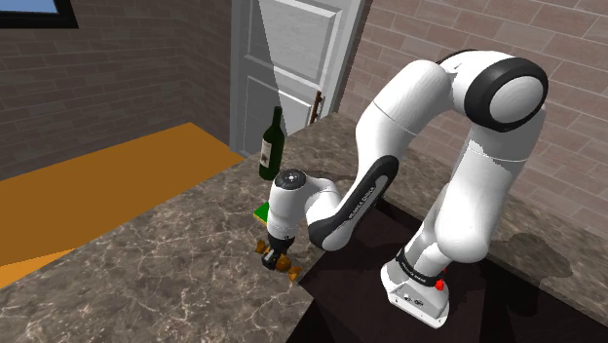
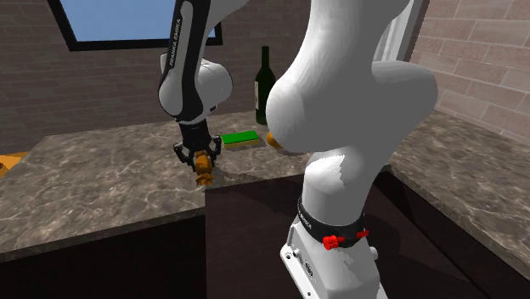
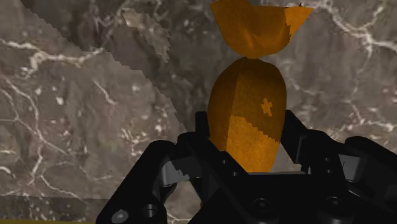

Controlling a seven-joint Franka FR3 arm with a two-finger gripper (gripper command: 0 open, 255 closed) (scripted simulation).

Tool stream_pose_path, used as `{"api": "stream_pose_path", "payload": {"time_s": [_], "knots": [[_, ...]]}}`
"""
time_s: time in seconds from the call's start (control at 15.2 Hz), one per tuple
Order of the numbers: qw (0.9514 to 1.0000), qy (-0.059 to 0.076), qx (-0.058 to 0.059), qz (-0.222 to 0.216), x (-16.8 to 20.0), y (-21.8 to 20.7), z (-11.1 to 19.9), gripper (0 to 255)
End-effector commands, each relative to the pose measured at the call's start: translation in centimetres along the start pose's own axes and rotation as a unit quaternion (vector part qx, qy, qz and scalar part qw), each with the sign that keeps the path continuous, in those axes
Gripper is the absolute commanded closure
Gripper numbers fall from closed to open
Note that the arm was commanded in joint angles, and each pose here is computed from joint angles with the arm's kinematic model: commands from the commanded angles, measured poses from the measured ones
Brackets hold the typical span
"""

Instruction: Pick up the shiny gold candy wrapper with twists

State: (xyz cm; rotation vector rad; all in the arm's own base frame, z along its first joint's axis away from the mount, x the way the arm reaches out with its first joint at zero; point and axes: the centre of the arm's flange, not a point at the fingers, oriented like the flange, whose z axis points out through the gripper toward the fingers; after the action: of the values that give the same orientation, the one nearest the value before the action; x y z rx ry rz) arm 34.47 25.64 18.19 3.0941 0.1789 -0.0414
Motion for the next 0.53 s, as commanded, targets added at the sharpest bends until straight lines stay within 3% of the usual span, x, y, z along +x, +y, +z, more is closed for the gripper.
{"api": "stream_pose_path", "payload": {"time_s": [0.0, 0.46], "knots": [[1.0, 0.0, 0.0, 0.0, 0.0, 0.0, 0.0, 255], [1.0, 0.0, 0.0, 0.0, 0.1, 0.0, -1.1, 255]]}}
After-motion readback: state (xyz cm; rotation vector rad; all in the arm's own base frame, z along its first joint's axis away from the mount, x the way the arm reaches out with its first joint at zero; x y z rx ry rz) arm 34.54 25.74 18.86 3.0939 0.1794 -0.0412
